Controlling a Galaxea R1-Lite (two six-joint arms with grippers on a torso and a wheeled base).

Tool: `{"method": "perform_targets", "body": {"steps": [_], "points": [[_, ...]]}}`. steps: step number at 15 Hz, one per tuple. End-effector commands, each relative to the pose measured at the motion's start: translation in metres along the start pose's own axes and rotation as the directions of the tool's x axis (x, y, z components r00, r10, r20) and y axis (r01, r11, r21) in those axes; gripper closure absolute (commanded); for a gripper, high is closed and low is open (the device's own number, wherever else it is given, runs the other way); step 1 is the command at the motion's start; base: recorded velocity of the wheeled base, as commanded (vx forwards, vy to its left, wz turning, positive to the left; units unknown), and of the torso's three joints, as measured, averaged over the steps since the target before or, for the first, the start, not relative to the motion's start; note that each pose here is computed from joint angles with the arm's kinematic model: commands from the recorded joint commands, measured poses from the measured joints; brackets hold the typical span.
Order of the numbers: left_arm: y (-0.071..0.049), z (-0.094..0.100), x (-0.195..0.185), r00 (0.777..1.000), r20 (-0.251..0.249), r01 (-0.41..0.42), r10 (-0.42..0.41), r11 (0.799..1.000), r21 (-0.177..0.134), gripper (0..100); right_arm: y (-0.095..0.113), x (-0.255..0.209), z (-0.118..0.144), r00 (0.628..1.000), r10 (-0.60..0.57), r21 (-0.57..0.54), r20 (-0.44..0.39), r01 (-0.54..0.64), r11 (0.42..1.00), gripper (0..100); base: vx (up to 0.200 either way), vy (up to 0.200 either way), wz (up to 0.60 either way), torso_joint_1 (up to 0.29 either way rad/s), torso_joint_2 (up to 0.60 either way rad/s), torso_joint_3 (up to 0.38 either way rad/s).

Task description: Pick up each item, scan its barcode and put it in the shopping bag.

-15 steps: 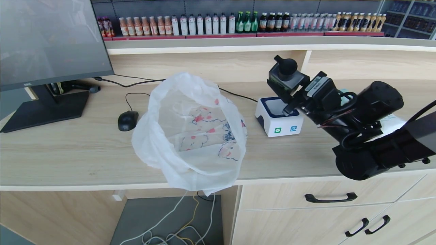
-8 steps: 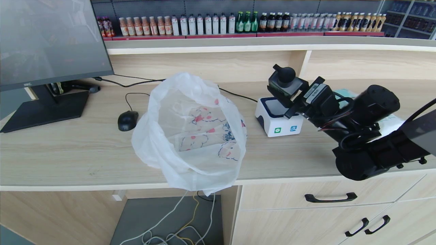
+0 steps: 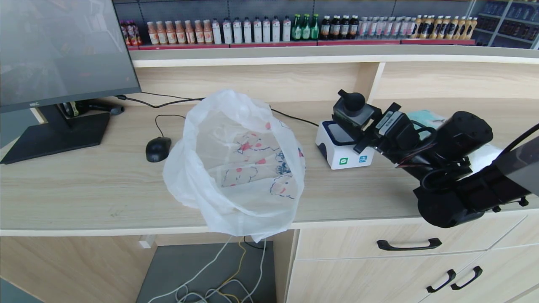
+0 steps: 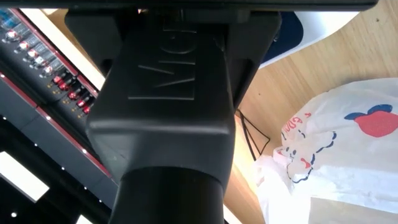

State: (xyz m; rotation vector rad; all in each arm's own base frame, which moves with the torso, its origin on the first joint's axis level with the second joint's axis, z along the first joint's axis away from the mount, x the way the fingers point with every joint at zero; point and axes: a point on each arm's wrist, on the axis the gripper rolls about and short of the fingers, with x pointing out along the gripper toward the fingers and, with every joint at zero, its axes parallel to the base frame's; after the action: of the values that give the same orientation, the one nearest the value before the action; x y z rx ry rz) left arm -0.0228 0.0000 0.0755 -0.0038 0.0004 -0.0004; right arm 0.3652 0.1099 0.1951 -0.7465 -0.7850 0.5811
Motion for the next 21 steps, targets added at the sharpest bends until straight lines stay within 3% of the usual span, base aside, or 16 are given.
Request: {"method": "perform_targets", "body": {"steps": [1, 21], "points": [[0.0000, 0.0000, 0.0000, 1.000, 0.000, 0.001, -0.001, 1.000, -0.001, 0, 0.0015, -0.0010, -0.0010, 1.000, 0.004, 0.003, -0.005, -0.004, 1.000, 100, 0.000, 0.000, 0.00, 0.000, 0.00, 0.000], [0.0000, 0.0000, 0.0000, 1.000, 0.000, 0.000, 0.000, 1.000, -0.001, 0, 0.0050, -0.0022, -0.0051, 1.000, 0.005, 0.000, -0.022, -0.005, 1.000, 100, 0.000, 0.000, 0.00, 0.000, 0.00, 0.000]]}}
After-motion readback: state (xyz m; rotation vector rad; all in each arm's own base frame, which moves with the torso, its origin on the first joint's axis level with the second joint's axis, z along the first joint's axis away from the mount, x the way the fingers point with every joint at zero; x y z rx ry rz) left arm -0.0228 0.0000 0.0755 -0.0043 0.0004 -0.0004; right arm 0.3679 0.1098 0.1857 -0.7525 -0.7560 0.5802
